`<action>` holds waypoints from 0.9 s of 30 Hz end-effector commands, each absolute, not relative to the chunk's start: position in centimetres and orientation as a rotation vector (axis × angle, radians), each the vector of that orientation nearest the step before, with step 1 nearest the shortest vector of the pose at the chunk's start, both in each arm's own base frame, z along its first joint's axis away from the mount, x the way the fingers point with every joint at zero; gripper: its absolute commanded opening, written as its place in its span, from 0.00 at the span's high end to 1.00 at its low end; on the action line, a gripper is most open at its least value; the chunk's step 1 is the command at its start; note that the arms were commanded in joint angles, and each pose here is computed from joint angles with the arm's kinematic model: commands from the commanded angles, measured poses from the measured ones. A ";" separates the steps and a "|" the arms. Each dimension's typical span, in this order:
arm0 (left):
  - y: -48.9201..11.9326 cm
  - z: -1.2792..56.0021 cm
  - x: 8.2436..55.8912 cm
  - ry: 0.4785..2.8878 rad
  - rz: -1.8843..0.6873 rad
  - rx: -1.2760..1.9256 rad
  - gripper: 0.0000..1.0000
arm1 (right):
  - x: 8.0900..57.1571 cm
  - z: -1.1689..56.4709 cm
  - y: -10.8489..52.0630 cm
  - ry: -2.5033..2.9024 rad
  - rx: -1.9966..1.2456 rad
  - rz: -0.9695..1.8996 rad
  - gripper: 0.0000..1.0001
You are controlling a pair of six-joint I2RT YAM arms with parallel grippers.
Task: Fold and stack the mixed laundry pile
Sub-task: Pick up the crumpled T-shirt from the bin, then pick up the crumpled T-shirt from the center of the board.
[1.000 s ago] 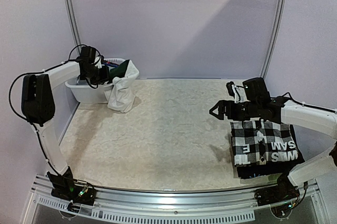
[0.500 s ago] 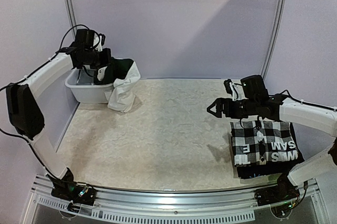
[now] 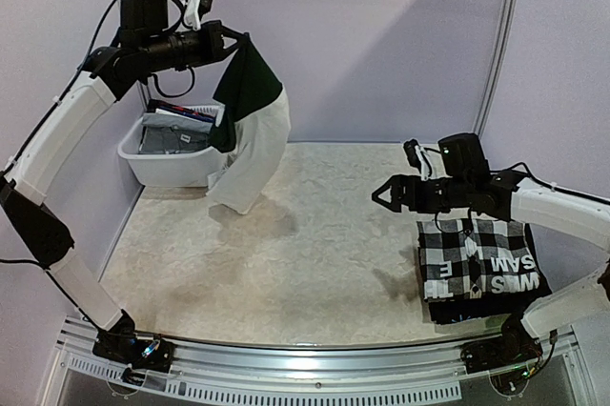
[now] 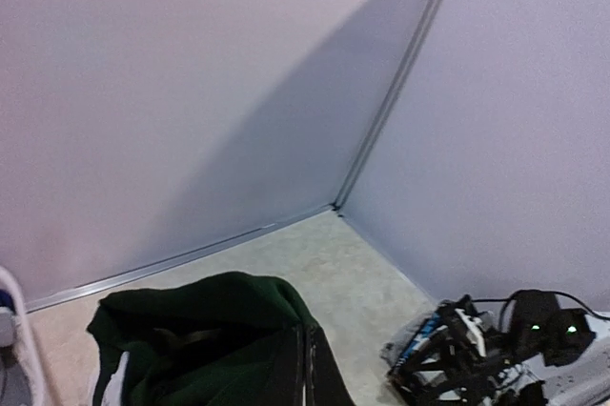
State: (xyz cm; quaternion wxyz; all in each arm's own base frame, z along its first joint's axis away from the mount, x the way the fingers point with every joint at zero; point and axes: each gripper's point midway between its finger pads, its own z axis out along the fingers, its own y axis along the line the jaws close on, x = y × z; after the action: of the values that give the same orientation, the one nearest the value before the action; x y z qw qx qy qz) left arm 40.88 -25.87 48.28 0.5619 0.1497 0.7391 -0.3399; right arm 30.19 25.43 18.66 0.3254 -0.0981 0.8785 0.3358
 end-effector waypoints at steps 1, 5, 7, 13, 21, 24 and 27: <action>-29.2 55.1 37.0 1.483 -1.087 0.509 1.00 | 29.5 22.8 25.8 2.200 -0.288 0.944 0.01; -29.2 59.4 36.2 1.284 -1.156 0.502 1.00 | 28.4 26.4 26.3 2.082 -0.356 1.031 0.01; -28.9 62.1 35.8 1.185 -1.180 0.489 1.00 | 27.5 28.4 26.7 2.008 -0.407 1.084 0.01; -28.6 65.7 37.2 1.173 -1.191 0.398 1.00 | 24.8 33.2 27.9 1.805 -0.551 1.185 0.01; -27.8 54.9 45.8 1.514 -0.914 0.155 1.00 | 23.3 32.2 34.2 1.790 -0.683 1.215 0.02; -28.6 51.2 47.0 1.601 -0.900 0.154 1.00 | 23.9 30.0 37.1 1.809 -0.668 1.185 0.03; -28.7 49.1 47.6 1.659 -0.862 0.154 1.00 | 24.0 27.1 40.6 1.853 -0.694 1.163 0.06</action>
State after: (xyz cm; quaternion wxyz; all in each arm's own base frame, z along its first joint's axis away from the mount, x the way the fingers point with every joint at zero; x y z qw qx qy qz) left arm 46.40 -28.46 52.48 0.6066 0.0737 0.6780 -0.4085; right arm 23.06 37.22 28.64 0.3921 -0.2794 0.7336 0.4796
